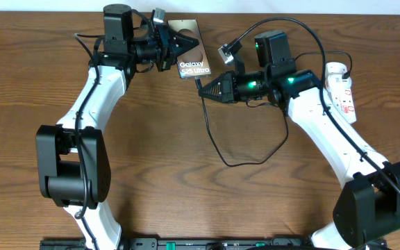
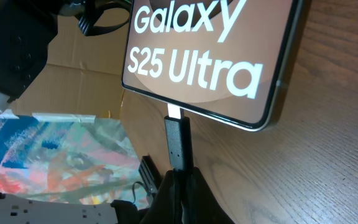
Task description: Plug charger to phone and switch on socket
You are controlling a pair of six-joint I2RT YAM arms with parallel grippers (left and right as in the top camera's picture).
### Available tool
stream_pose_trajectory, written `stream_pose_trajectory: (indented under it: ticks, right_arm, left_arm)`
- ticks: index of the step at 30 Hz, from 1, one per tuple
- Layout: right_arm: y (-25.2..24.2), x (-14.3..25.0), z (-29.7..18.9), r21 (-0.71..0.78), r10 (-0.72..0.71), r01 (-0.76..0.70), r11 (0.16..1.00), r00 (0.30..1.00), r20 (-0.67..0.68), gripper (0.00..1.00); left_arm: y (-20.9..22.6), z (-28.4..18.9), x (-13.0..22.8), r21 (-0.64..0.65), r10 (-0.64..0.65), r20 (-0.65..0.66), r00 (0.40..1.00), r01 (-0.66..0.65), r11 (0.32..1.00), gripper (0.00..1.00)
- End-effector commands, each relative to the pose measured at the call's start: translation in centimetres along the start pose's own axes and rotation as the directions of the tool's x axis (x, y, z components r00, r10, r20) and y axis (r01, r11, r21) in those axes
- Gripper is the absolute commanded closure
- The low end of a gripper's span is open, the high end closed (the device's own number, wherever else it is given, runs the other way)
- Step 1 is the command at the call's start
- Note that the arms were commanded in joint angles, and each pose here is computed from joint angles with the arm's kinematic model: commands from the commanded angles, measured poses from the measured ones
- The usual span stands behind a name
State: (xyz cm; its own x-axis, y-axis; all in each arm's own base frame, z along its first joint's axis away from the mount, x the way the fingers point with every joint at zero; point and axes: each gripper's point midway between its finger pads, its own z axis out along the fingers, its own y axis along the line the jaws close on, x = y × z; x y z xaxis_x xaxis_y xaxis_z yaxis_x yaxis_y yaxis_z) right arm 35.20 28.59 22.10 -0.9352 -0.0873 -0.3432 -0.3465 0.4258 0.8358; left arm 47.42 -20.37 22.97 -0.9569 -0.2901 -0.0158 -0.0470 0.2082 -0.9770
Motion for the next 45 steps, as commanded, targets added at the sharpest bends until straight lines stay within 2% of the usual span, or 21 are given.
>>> stream_pose_trajectory:
  ticks: [1, 10, 29, 45]
  right_arm:
    - [-0.5, -0.2, -0.1, 0.004, 0.013, -0.013, 1.0, 1.0, 0.005, 0.99]
    - [-0.4, -0.6, -0.1, 0.0, 0.017, -0.017, 1.0, 1.0, 0.02, 0.99]
    - [-0.6, -1.7, -0.1, 0.025, 0.033, -0.035, 0.999, 0.997, 0.066, 0.99]
    - [-1.1, -2.2, -0.2, 0.052, 0.027, -0.031, 0.998, 0.995, 0.091, 0.99]
  left_arm:
    - [-1.0, -0.1, 0.5, 0.029, 0.034, -0.034, 0.999, -0.033, 0.999, 0.93]
    - [-1.0, 0.0, 0.5, 0.03, 0.039, -0.037, 0.999, -0.038, 0.999, 0.93]
    - [-1.5, 0.9, 1.7, 0.051, 0.13, -0.079, 0.988, -0.126, 0.991, 0.93]
    - [-1.8, 0.8, 2.4, 0.075, 0.132, -0.115, 0.985, -0.124, 0.99, 0.93]
